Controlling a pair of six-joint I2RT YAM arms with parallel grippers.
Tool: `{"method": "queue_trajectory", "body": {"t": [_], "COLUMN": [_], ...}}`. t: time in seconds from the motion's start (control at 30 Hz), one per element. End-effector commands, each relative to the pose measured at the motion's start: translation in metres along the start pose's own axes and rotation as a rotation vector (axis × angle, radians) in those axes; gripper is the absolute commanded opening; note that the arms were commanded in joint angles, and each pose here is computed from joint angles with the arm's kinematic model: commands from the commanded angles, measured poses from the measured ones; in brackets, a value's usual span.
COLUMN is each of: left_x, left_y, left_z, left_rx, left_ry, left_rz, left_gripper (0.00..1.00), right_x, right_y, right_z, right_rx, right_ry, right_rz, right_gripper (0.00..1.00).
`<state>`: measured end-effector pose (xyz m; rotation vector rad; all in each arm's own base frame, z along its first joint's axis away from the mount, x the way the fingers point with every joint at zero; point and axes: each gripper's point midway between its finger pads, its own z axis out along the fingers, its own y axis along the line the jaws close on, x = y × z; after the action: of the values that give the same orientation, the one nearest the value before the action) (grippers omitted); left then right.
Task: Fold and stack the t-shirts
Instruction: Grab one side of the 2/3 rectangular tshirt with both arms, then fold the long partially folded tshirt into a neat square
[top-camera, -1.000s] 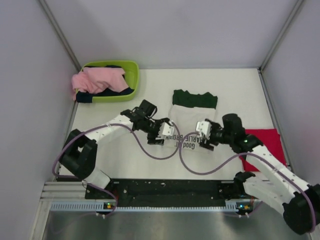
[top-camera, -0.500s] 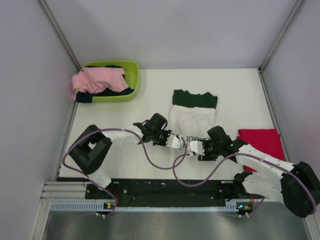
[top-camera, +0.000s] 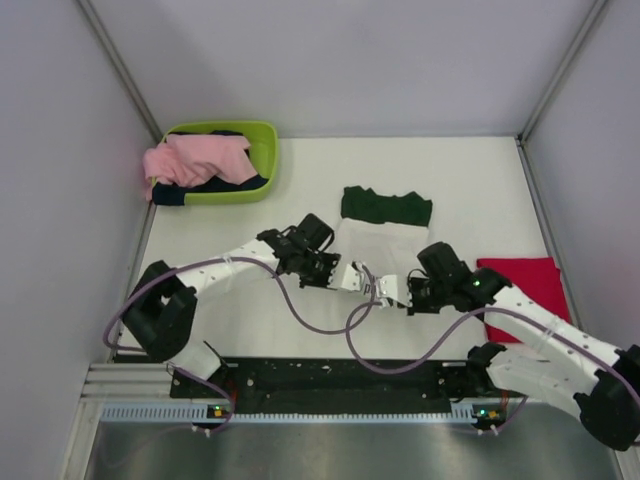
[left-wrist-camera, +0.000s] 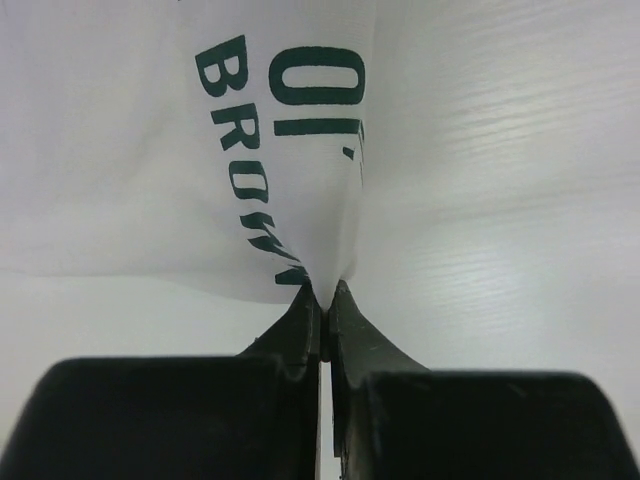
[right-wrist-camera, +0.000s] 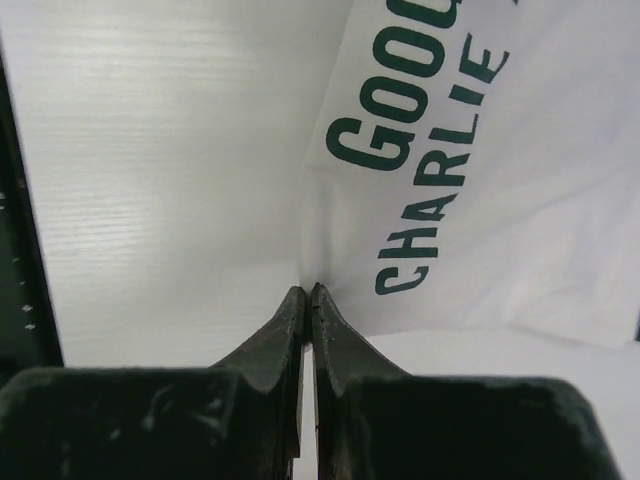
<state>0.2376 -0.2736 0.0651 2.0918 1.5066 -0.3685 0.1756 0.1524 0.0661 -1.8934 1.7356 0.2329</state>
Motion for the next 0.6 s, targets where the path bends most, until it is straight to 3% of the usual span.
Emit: {"method": "queue_trajectory", "body": {"t": [0.0, 0.33, 0.47, 0.57], "left_x": [-0.021, -0.068, -0.073, -0.068], "left_y": [-0.045, -0.101, -0.047, 0.001], "left_z": [-0.055, -0.152, -0.148, -0.14], "left_rx": [0.205, 0.473, 0.323, 0.23], "left_ry": [-0.015, -0.11, -0.126, -0.109], "left_rz": [-0.033, -0.071, -0.249, -0.386], "left_gripper": [0.0, 0.0, 0.0, 0.0], "right_x": [-0.028, -0.076, -0.068, -0.054], "right_y": [0.031, 0.054, 0.025, -0.012], "right_z": [-0.053, -0.138, -0.124, -0.105], "right_rx": [-0.114, -0.196, -0.099, -0.012], "right_ry": [-0.079, -0.19, -0.117, -0.102], "right_rz": [0.015, 0.179, 0.253, 0.426], "right_gripper": [0.0, 0.0, 0.0, 0.0]}}
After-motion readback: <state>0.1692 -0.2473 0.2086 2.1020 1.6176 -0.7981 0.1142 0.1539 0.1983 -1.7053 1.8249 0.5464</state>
